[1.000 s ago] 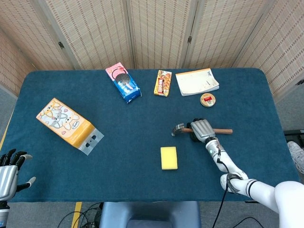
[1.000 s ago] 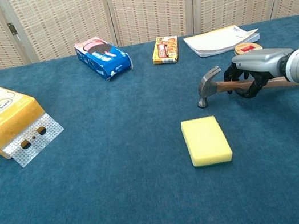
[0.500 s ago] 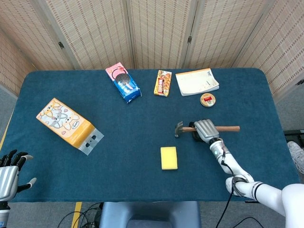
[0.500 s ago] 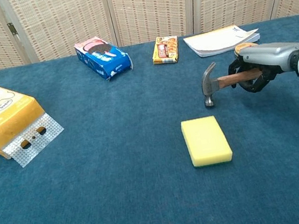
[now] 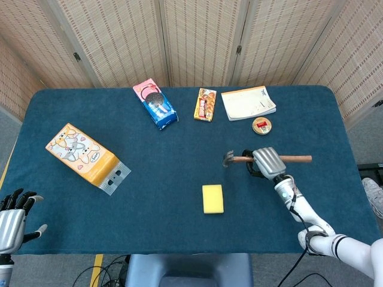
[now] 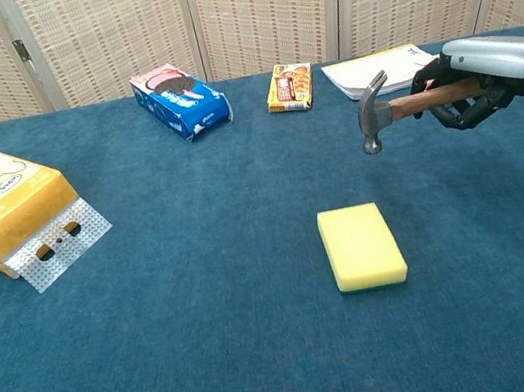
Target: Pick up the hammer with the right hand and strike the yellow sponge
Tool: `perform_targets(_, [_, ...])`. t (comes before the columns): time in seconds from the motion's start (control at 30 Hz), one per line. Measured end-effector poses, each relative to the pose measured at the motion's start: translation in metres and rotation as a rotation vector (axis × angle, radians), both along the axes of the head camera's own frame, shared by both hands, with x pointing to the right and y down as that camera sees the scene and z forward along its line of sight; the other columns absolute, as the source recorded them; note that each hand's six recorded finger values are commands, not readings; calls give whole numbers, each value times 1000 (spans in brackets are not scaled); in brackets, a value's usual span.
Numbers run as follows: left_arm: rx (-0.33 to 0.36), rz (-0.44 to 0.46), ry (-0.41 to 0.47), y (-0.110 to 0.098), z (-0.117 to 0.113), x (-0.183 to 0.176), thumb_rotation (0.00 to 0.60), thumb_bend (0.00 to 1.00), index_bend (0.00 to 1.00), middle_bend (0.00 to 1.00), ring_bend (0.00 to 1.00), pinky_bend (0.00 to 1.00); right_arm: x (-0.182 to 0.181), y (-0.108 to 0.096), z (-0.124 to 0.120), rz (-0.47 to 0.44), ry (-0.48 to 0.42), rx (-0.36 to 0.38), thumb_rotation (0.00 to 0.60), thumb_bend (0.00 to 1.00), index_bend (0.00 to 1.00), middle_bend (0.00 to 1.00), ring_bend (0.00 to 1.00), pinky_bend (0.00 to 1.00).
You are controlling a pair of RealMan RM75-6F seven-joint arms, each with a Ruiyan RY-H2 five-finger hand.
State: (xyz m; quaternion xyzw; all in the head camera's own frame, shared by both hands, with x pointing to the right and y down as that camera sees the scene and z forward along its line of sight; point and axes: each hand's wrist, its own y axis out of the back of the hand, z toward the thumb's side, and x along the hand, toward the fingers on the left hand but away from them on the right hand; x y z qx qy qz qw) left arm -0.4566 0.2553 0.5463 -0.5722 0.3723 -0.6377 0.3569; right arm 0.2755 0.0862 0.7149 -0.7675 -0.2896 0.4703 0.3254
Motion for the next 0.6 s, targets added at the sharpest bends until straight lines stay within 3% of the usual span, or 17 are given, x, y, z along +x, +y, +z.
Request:
perform_targets(0.37, [-7, 7, -3, -2, 2, 2, 600, 181, 343, 285, 148, 197, -2, 7, -16, -33, -58, 8, 600, 879, 753, 820, 728, 859])
perform_targets(0.6, [1, 10, 1, -3, 0, 6, 600, 181, 344, 285, 148, 197, -22, 28, -33, -111, -130, -33, 600, 859, 754, 821, 728, 860])
